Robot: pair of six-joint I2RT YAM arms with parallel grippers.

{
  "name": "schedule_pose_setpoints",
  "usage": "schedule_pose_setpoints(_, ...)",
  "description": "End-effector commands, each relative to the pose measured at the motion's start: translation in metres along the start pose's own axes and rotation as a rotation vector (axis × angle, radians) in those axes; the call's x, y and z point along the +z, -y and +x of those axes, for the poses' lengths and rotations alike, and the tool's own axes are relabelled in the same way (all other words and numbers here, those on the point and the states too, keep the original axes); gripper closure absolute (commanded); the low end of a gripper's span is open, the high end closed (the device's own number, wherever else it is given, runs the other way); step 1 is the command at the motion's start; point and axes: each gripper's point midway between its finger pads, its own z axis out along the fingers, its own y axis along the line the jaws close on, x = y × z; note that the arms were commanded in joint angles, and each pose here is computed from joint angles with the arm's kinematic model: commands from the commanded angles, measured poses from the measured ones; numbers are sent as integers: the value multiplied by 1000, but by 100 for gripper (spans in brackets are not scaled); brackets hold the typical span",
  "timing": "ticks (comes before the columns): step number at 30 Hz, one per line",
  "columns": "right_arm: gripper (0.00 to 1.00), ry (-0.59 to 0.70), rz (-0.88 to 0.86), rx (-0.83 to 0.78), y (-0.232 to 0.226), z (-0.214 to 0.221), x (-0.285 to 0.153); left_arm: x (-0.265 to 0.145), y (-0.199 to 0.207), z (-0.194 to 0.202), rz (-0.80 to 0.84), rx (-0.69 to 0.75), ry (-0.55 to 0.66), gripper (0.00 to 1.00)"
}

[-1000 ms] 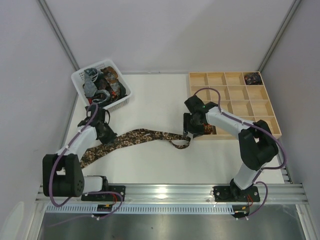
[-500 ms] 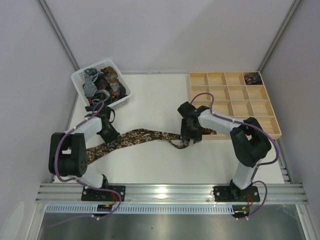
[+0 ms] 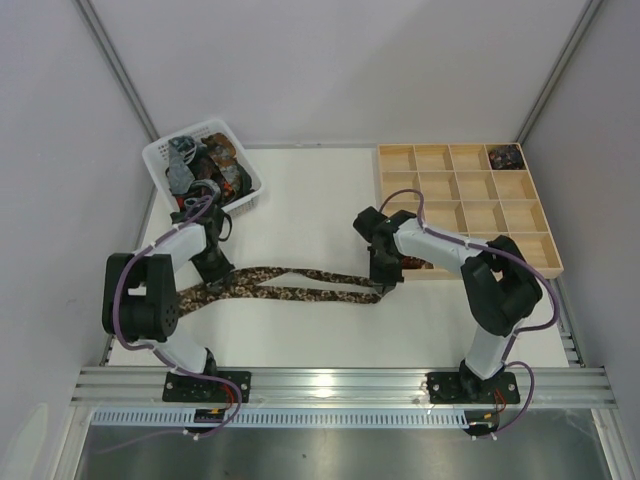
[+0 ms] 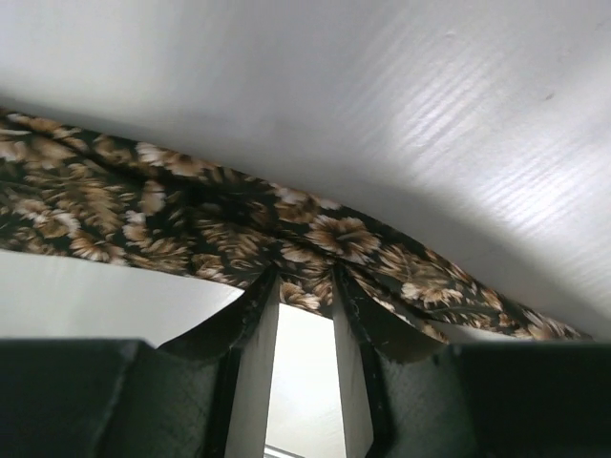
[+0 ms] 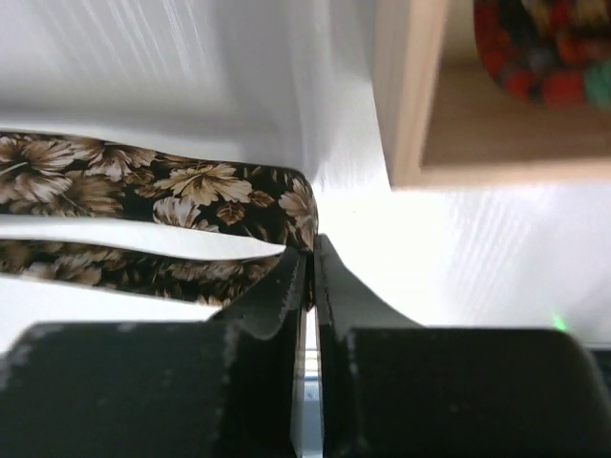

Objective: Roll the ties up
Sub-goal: Flatten the tie

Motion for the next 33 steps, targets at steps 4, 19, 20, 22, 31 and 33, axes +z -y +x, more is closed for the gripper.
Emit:
schedule_pose_setpoints(4, 100, -231, -27, -46, 23, 48, -54, -15, -15, -12, -78, 86, 74, 67)
schedule_pose_setpoints(19, 100, -500, -242, 40, 5, 95, -55, -87, 30, 0, 389, 274, 257, 71)
schedule_pose_setpoints(20, 100, -490, -258, 60, 5, 90, -51, -91, 33, 0, 414, 270, 263, 72)
schedule_pose_setpoints(22, 98, -450, -268, 74, 7, 74, -40, -94, 38, 5, 451, 263, 242, 74)
schedule_pose_setpoints(31, 46, -203, -144, -75, 31, 23, -19, -90, 38, 14, 459, 194, 192, 74)
schedule_pose_setpoints(33, 44, -103, -115, -139, 34, 9, -33, -91, 34, 11, 434, 166, 198, 66)
